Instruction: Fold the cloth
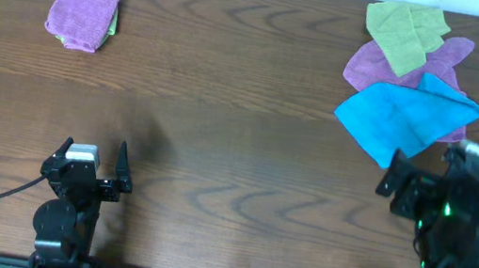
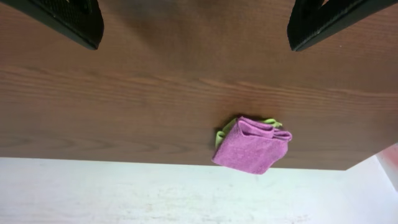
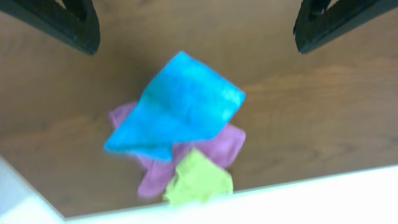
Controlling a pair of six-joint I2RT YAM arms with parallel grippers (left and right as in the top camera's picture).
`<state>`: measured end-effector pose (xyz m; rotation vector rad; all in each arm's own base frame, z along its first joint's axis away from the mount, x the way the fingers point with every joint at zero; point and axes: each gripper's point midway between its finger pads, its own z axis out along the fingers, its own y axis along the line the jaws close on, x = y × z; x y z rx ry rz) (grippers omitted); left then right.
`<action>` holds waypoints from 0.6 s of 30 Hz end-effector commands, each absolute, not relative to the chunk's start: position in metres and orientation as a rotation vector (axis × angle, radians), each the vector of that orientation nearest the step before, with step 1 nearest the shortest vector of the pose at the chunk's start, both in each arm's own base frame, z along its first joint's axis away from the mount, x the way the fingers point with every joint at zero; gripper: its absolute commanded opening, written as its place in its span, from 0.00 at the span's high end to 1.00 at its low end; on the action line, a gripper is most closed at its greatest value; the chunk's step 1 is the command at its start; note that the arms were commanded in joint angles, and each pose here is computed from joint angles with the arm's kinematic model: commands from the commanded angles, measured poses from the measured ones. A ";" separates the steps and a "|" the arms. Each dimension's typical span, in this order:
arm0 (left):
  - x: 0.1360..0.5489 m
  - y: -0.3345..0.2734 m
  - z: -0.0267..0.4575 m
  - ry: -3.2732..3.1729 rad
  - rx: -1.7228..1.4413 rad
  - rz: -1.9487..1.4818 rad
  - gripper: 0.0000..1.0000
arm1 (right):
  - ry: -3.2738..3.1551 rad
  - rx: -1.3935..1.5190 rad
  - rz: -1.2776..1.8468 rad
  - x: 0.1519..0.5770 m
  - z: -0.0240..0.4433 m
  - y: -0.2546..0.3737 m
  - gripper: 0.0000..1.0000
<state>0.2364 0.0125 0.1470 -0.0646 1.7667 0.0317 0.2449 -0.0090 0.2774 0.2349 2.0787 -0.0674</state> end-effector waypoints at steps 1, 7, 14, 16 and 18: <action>0.237 0.017 0.131 1.798 -0.090 0.047 0.05 | 2.039 0.077 -0.165 0.238 0.260 -0.013 0.01; 0.237 0.017 0.131 1.798 -0.090 0.047 0.04 | 1.966 0.067 -0.162 0.229 0.211 -0.014 0.01; 0.237 0.017 0.131 1.798 -0.090 0.047 0.05 | 1.954 0.042 -0.115 0.223 0.149 -0.007 0.01; 0.237 0.017 0.131 1.798 -0.090 0.047 0.04 | 1.951 0.040 -0.112 0.222 0.140 -0.007 0.01; 0.237 0.017 0.131 1.798 -0.090 0.047 0.05 | 1.947 0.041 -0.112 0.221 0.133 -0.007 0.01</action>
